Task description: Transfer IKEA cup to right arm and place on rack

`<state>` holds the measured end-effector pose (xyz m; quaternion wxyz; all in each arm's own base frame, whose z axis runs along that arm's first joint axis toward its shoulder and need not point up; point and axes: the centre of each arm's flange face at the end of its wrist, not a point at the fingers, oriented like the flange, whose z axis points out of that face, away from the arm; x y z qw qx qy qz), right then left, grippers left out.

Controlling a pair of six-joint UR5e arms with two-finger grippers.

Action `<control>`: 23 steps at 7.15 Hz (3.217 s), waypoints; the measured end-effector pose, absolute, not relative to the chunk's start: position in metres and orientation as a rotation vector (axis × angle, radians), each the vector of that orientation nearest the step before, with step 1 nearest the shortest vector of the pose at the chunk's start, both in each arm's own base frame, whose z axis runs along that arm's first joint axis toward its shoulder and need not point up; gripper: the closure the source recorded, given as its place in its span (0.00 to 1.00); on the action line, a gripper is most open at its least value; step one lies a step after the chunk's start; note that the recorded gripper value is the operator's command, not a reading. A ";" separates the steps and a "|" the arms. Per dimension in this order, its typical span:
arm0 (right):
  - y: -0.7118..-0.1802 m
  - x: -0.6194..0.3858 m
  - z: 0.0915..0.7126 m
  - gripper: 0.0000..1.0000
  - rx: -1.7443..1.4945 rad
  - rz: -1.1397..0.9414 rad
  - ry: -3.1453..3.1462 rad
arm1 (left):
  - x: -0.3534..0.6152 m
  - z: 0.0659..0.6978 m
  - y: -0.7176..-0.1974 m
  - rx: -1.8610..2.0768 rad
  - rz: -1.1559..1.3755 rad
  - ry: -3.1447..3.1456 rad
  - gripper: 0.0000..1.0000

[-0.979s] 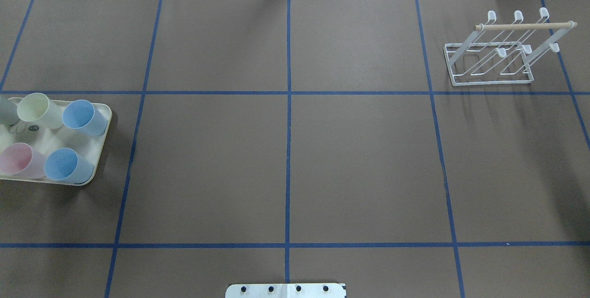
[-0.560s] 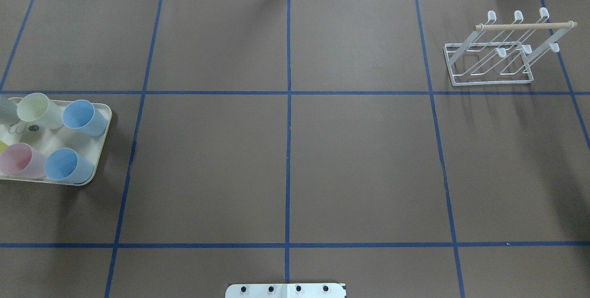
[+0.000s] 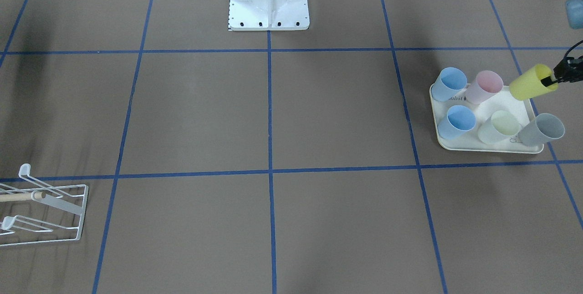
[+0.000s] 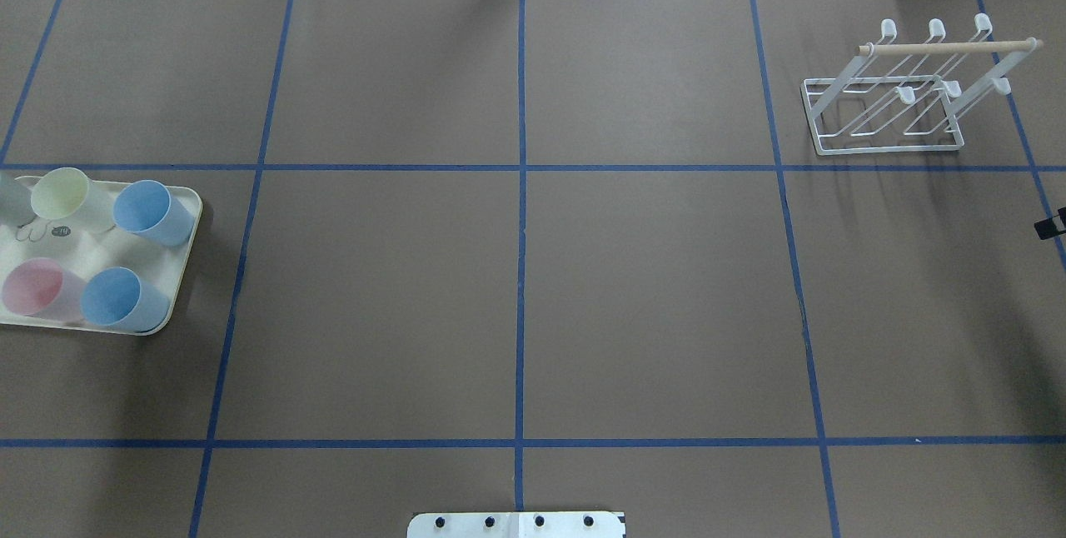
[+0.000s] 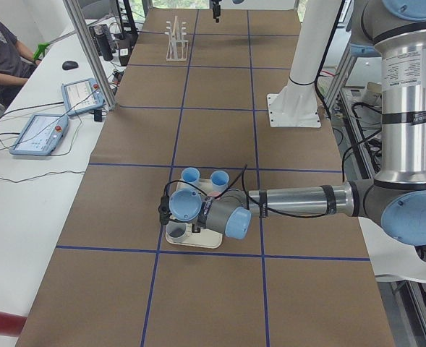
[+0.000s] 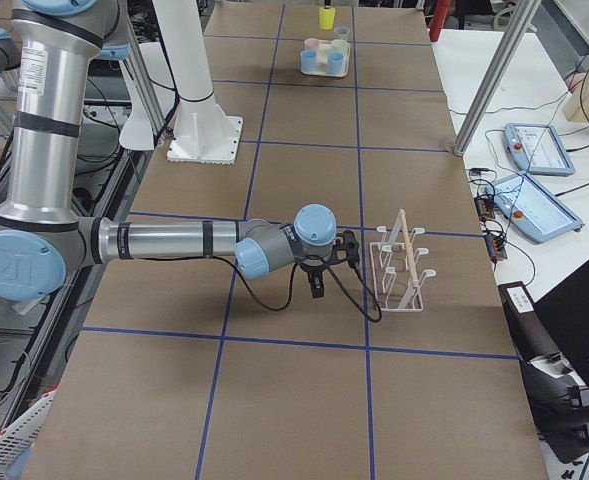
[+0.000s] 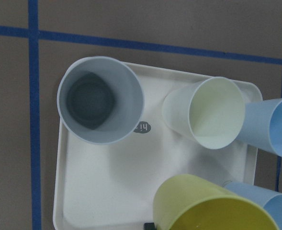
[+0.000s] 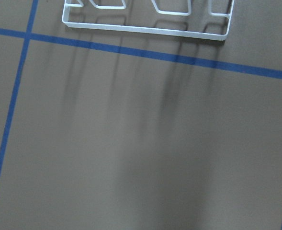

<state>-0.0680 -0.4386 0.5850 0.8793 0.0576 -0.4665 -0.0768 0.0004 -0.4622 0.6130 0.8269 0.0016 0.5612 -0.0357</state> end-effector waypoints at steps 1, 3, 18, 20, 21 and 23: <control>-0.447 -0.085 0.570 0.01 0.112 -0.134 -0.991 | -0.002 0.579 -0.472 -0.001 -0.140 1.204 1.00; -0.467 -0.115 0.530 0.01 0.118 -0.060 -1.041 | 0.025 0.498 -0.495 -0.043 -0.216 1.238 1.00; -0.421 -0.319 0.237 0.01 0.038 0.398 -2.018 | 0.381 0.175 -0.453 -0.307 -0.441 1.980 1.00; -0.402 -0.329 0.230 0.01 0.032 0.414 -2.139 | 0.387 0.179 -0.441 -0.440 -0.468 2.090 1.00; -0.398 -0.332 0.226 0.01 0.026 0.414 -2.163 | 0.389 0.177 -0.435 -0.474 -0.479 2.128 1.00; -0.392 -0.335 0.220 0.01 0.010 0.410 -2.187 | 0.406 0.173 -0.411 -0.517 -0.485 2.228 1.00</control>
